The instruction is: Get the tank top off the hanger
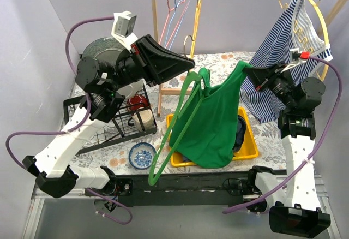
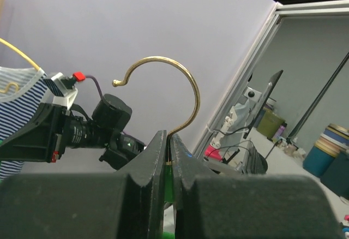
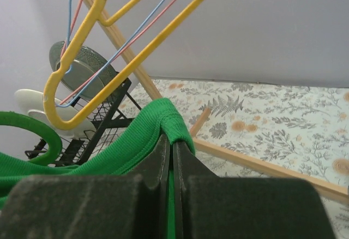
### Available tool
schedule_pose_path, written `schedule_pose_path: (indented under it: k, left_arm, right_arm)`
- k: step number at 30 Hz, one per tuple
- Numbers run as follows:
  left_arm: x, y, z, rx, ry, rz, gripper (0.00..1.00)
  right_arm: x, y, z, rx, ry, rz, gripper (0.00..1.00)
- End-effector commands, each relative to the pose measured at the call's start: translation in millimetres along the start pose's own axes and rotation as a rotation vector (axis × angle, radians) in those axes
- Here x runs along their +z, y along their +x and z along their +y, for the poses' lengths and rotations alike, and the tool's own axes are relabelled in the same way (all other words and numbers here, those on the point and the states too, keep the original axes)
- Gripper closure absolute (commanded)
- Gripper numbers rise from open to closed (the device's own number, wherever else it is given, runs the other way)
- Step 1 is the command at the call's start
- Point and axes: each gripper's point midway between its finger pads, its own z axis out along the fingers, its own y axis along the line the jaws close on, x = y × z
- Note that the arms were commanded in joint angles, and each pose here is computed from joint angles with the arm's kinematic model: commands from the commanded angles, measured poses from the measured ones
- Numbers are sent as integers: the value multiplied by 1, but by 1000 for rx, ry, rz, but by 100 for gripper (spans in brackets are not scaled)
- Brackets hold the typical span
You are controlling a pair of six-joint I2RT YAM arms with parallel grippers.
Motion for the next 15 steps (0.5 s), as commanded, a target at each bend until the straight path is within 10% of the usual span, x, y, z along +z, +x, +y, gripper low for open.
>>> schedule_pose_path:
  k: [1, 4, 11, 15]
  left_arm:
    - [-5, 3, -24, 25, 95, 41, 100]
    - [-9, 16, -14, 18, 70, 87, 100]
    - [-15, 28, -5, 14, 16, 150, 100]
    - [-14, 31, -1, 30, 2, 176, 100]
  right_arm:
    - [-12, 12, 22, 20, -25, 79, 99]
    - [-32, 67, -3, 98, 107, 179, 98]
    - [-46, 70, 0, 49, 156, 319, 27]
    - [-45, 29, 37, -11, 58, 231, 21]
